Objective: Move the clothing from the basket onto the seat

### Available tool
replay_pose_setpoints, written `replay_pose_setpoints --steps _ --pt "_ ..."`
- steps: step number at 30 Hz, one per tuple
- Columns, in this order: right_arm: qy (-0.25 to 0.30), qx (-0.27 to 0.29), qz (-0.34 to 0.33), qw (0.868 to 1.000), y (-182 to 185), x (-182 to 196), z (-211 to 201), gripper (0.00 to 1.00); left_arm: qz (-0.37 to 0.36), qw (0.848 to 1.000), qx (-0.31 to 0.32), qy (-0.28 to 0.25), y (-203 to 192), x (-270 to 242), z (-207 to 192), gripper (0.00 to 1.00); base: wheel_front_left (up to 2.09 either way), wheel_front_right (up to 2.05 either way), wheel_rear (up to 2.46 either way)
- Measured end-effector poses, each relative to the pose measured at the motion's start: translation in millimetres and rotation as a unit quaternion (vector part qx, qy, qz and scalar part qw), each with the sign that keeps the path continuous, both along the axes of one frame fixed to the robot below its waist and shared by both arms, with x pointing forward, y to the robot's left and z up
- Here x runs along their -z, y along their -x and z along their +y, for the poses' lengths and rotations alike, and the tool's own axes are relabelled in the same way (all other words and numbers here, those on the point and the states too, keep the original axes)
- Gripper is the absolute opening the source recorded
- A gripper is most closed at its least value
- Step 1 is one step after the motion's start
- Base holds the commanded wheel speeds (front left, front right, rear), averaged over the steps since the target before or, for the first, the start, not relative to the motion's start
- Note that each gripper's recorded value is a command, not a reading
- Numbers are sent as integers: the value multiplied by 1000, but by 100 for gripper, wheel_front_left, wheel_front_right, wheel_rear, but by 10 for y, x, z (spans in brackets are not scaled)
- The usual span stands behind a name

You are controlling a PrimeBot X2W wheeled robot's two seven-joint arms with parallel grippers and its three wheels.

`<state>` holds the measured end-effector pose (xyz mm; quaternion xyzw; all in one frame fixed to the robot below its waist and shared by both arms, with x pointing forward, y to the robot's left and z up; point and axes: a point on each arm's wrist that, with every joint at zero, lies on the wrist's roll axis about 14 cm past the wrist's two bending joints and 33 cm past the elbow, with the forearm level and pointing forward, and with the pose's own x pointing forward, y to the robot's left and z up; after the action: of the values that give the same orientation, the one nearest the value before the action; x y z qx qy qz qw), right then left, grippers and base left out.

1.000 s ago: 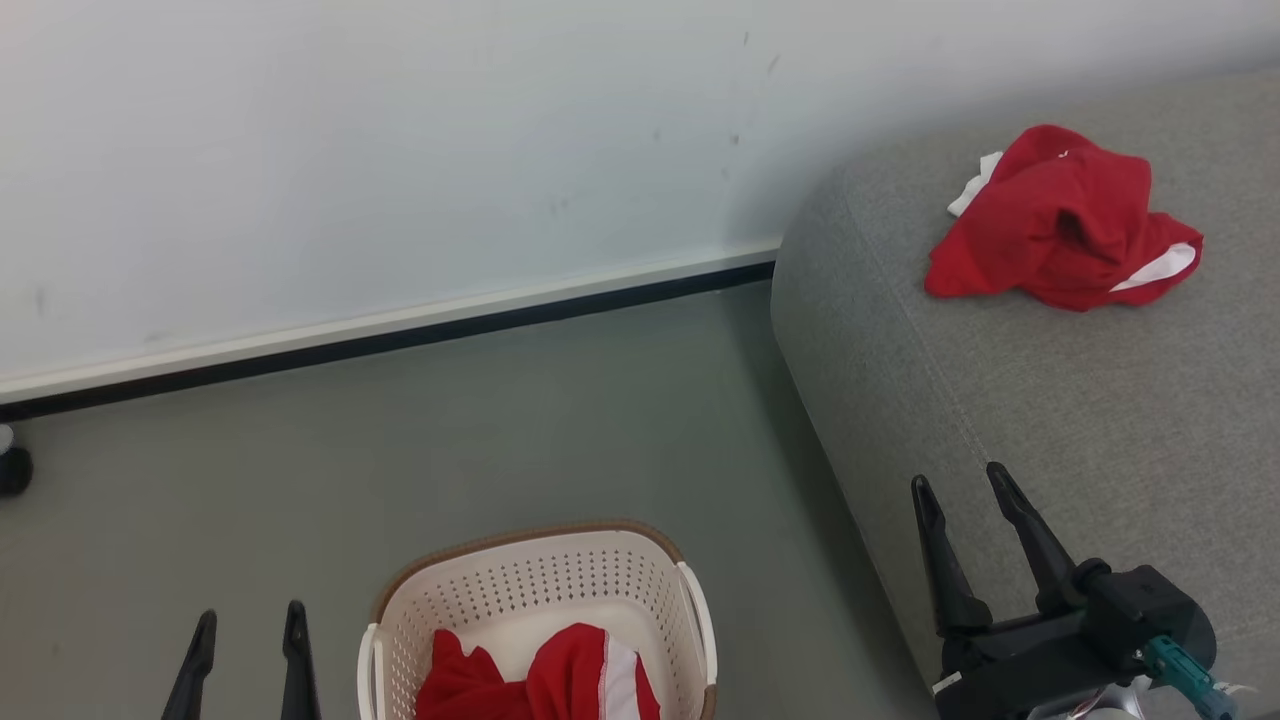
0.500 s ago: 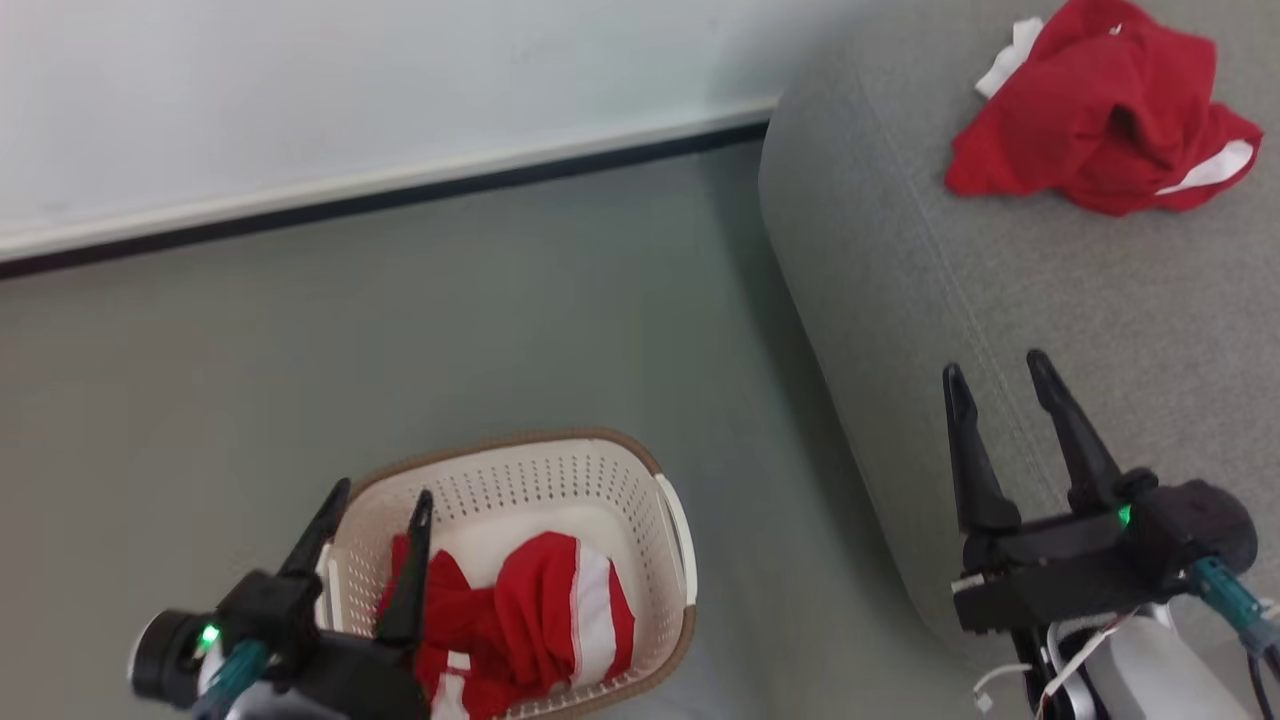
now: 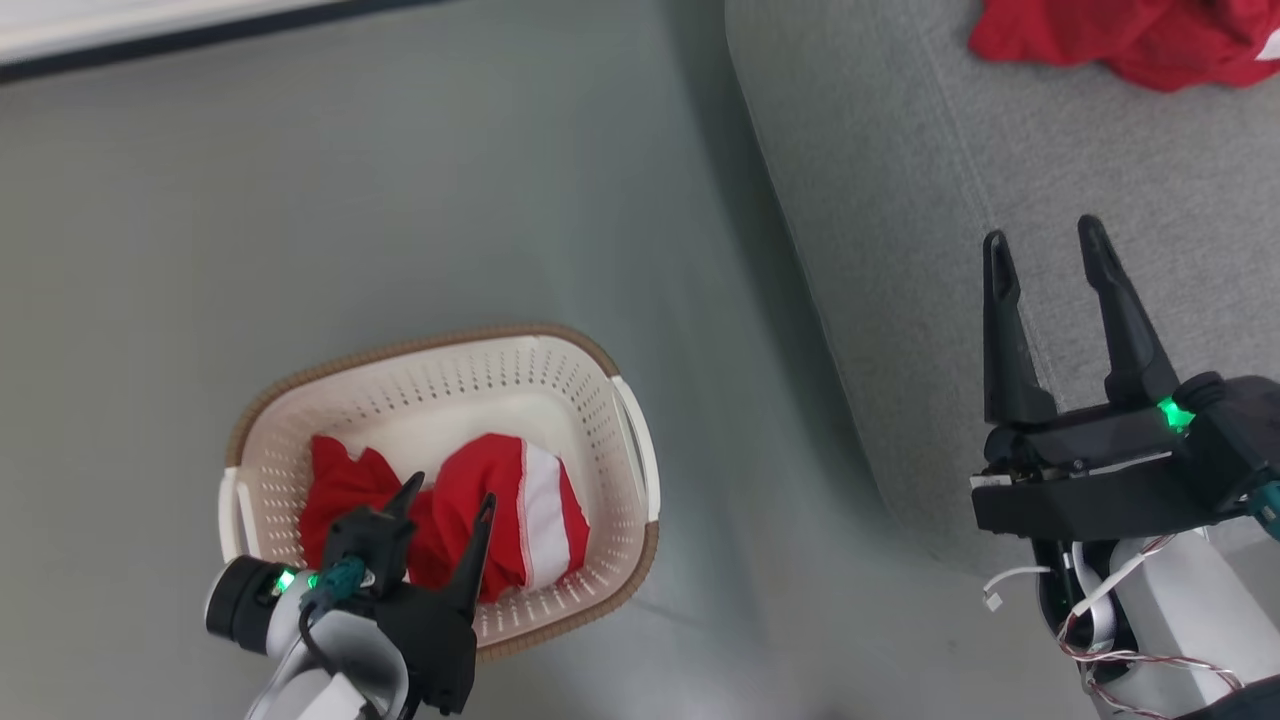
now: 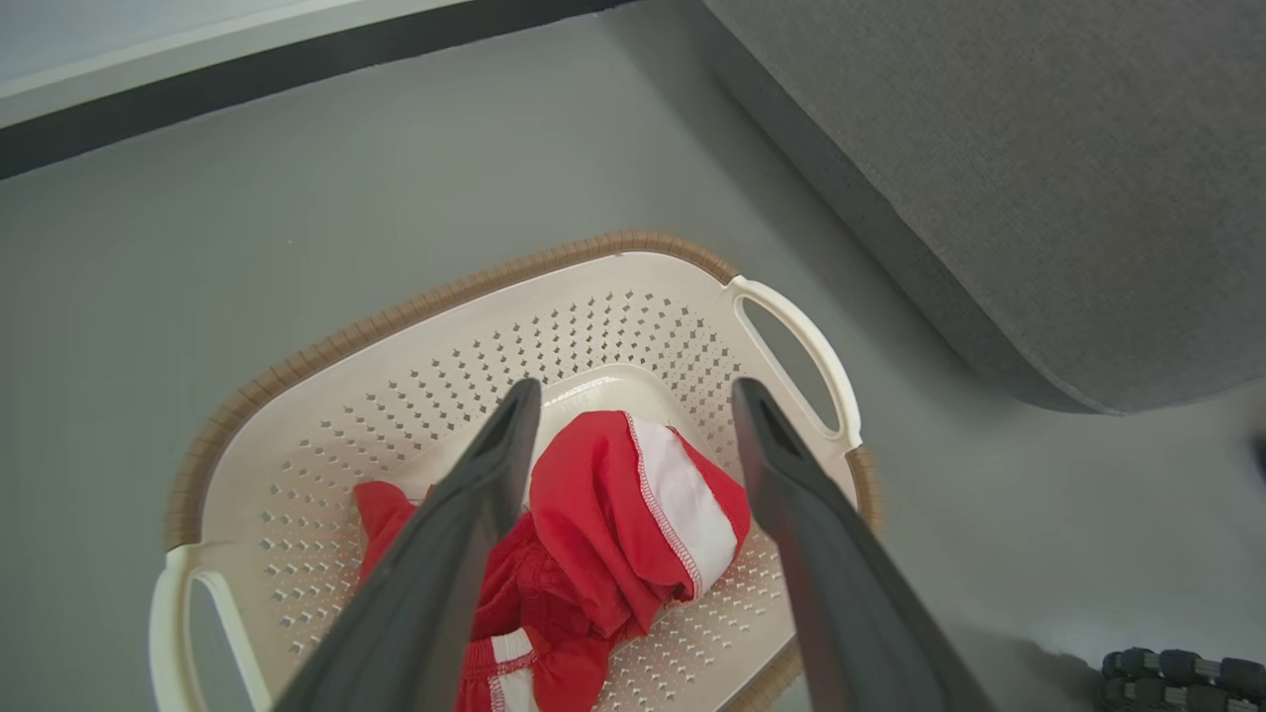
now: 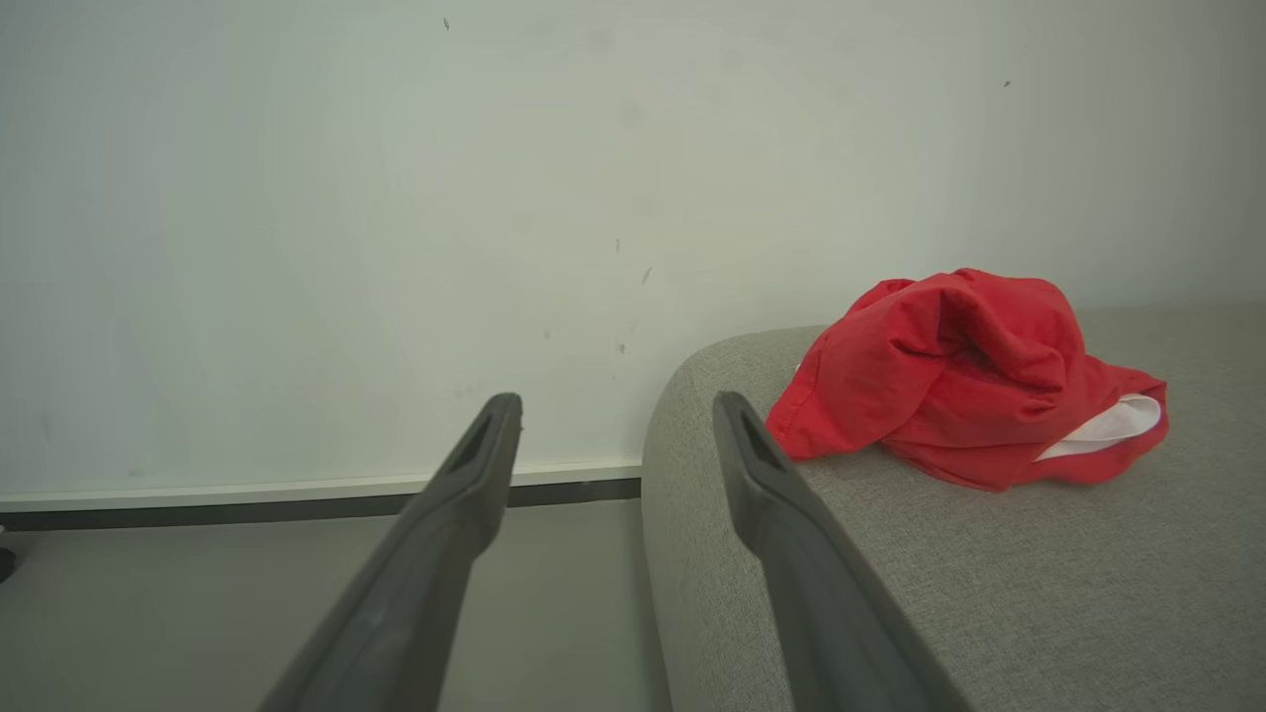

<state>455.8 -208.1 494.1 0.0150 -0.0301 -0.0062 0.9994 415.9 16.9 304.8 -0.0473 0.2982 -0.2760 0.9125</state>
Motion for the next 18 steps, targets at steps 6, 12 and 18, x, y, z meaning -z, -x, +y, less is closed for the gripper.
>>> replay_pose_setpoints --steps 6,12,18 --pt "4 6 7 1000 -181 165 -19 100 53 998 18 -12 -41 456 -94 100 0 0 0" --pt "17 13 13 1000 -325 311 -85 100 91 995 33 -24 -63 832 -163 100 0 0 0" --pt "18 15 26 999 -441 520 -76 100 115 992 42 -33 -147 1172 -201 100 0 0 0"
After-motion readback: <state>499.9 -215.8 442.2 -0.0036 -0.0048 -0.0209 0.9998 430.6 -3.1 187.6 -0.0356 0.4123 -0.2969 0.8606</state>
